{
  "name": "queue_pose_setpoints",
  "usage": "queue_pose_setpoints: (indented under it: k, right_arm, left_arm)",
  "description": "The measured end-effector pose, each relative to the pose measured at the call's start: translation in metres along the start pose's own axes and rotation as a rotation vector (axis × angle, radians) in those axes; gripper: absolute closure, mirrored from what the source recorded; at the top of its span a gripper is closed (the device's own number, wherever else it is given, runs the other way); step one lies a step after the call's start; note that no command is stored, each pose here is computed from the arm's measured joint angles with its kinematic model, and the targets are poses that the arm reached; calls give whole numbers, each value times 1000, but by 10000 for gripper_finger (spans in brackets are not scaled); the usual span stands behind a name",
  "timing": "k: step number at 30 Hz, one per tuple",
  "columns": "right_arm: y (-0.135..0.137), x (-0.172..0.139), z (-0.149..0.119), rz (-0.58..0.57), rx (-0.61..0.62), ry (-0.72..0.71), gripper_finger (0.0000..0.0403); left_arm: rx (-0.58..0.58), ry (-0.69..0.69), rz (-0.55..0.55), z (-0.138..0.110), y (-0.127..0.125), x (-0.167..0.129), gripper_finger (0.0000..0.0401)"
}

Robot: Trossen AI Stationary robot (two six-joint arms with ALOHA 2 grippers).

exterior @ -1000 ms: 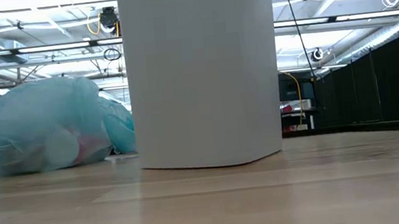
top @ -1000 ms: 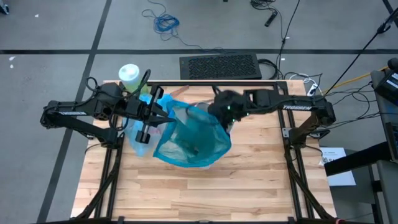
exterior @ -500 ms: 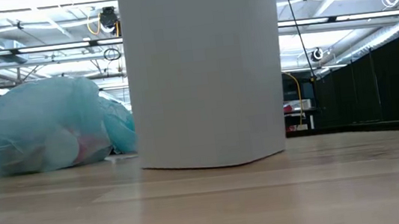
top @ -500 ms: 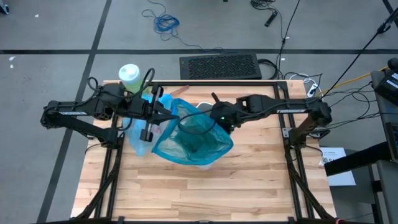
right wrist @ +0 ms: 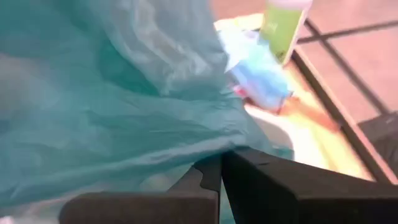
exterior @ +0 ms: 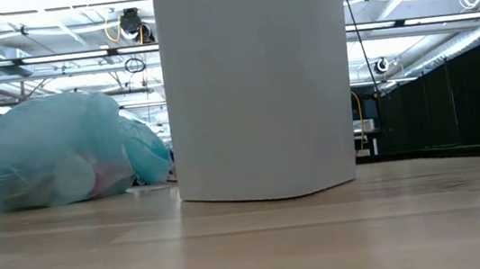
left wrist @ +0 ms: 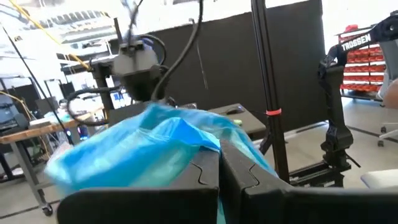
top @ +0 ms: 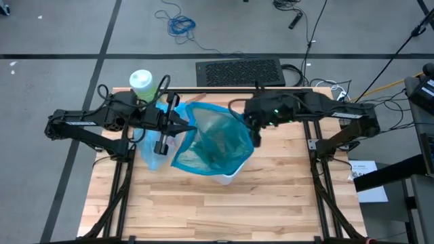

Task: Place trash/remove bag and relplace
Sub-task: Insert the plastic bag in the white trash bin

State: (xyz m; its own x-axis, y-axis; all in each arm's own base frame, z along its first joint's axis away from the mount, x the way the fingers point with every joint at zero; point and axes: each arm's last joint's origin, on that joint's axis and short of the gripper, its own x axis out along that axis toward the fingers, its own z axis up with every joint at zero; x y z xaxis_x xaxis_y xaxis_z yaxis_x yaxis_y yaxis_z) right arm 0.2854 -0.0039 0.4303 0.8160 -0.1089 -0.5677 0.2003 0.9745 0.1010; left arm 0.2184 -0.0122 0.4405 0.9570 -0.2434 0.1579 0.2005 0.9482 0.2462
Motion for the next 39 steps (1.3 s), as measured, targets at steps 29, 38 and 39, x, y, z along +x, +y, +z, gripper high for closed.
queue_pose_setpoints:
  k: [29,38,39]
  right_arm:
    - [10,78,-38,44,144,437,402]
    - [2,3,-17,15,145,181,402]
    - [1,-4,-16,20,147,163,402]
  left_arm:
    - [-16,88,32,-9,-8,5,401]
    - [-15,90,34,-10,-7,7,401]
    - [-17,95,33,-11,-7,9,401]
